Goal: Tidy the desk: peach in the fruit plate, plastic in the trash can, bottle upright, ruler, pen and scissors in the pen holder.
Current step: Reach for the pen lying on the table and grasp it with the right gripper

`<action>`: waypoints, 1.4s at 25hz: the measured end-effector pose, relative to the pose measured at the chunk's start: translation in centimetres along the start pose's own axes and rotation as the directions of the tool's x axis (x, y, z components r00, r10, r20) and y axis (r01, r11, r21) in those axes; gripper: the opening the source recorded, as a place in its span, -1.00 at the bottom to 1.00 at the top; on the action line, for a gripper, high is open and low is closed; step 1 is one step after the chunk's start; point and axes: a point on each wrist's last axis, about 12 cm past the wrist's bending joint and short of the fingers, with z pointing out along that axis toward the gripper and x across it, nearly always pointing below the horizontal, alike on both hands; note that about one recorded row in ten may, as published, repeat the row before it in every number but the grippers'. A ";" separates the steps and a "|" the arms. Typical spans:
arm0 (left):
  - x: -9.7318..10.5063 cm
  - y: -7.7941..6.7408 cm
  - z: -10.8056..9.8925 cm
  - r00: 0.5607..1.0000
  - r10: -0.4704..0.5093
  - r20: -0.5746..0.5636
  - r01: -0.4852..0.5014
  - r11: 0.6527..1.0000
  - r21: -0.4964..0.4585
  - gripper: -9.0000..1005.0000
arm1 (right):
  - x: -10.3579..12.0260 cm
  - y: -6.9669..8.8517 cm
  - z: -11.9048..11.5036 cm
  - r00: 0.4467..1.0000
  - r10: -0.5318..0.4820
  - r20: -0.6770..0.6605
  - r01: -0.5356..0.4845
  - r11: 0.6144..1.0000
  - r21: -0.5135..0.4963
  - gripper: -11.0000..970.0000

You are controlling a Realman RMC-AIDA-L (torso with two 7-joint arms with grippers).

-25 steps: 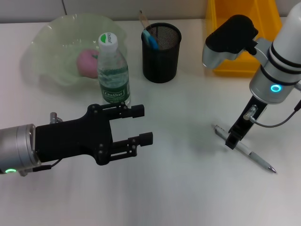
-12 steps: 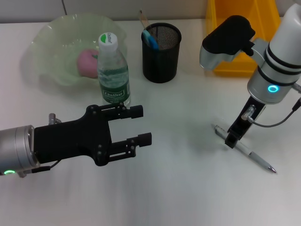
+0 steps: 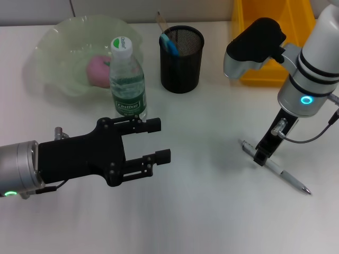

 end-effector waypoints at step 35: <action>-0.1 0.2 0.2 1.000 0.005 -0.002 -0.005 1.000 -0.002 0.26 | -0.3 0.5 0.5 1.000 -0.030 -0.006 0.030 0.999 0.013 -0.31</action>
